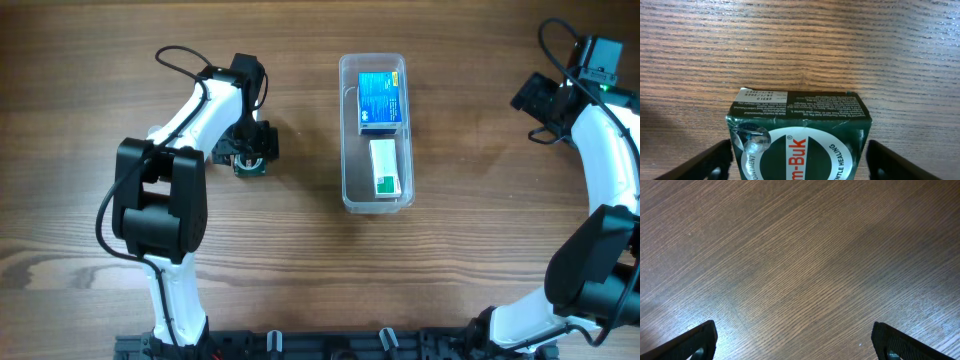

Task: Pack container
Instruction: 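Lower the left gripper onto the green Zam-Buk tin and grasp it, then lift the tin and carry it right into the container's far end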

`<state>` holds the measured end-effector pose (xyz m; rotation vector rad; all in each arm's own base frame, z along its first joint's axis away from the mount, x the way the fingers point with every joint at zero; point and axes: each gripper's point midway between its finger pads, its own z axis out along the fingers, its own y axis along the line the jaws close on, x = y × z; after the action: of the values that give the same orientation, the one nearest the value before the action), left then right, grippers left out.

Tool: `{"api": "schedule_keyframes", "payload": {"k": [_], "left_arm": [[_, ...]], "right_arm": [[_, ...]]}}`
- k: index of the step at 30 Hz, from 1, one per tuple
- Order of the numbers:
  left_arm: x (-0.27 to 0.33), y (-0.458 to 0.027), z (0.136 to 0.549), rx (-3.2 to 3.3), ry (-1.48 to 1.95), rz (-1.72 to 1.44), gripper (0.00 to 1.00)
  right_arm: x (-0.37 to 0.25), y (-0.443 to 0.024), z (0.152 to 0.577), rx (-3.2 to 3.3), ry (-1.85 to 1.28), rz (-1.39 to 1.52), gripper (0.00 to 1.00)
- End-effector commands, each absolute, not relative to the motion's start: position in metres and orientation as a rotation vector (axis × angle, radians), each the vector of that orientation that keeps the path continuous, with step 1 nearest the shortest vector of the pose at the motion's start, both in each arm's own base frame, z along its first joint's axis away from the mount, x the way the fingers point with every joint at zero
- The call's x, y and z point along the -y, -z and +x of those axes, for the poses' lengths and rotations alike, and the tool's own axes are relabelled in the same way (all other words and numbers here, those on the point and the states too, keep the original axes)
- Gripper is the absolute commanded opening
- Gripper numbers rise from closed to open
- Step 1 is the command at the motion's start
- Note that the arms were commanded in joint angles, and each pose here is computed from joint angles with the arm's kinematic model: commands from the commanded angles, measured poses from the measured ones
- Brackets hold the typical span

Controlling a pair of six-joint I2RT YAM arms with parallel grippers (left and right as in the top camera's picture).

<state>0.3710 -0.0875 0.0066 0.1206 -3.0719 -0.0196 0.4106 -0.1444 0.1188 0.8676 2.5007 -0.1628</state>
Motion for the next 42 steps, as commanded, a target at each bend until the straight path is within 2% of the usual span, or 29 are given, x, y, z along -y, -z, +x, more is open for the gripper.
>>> {"api": "schedule_keyframes", "payload": {"k": [1, 6, 11, 23, 32, 36, 42], "left_arm": [[0.088, 0.003, 0.363, 3.041, 0.014, 0.134, 0.87], [0.088, 0.004, 0.364, 3.044, 0.012, 0.144, 0.75], [0.089, 0.004, 0.367, 3.057, 0.007, 0.163, 0.68], [0.095, -0.005, 0.37, 3.052, -0.039, 0.168, 0.66], [0.116, -0.078, 0.417, 3.178, -0.17, 0.157, 0.64], [0.14, -0.123, 0.445, 3.295, -0.3, 0.139, 0.63], [0.196, -0.15, 0.457, 3.39, -0.444, 0.104, 0.64]], "right_arm": [[0.146, -0.118, 0.409, -2.504, 0.179, 0.862, 1.0], [0.146, -0.118, 0.409, -2.504, 0.179, 0.862, 1.0], [0.146, -0.118, 0.409, -2.504, 0.179, 0.862, 1.0], [0.146, -0.118, 0.409, -2.504, 0.179, 0.862, 1.0], [0.146, -0.118, 0.409, -2.504, 0.179, 0.862, 1.0], [0.146, -0.118, 0.409, -2.504, 0.179, 0.862, 1.0], [0.146, -0.118, 0.409, -2.504, 0.179, 0.862, 1.0]]}}
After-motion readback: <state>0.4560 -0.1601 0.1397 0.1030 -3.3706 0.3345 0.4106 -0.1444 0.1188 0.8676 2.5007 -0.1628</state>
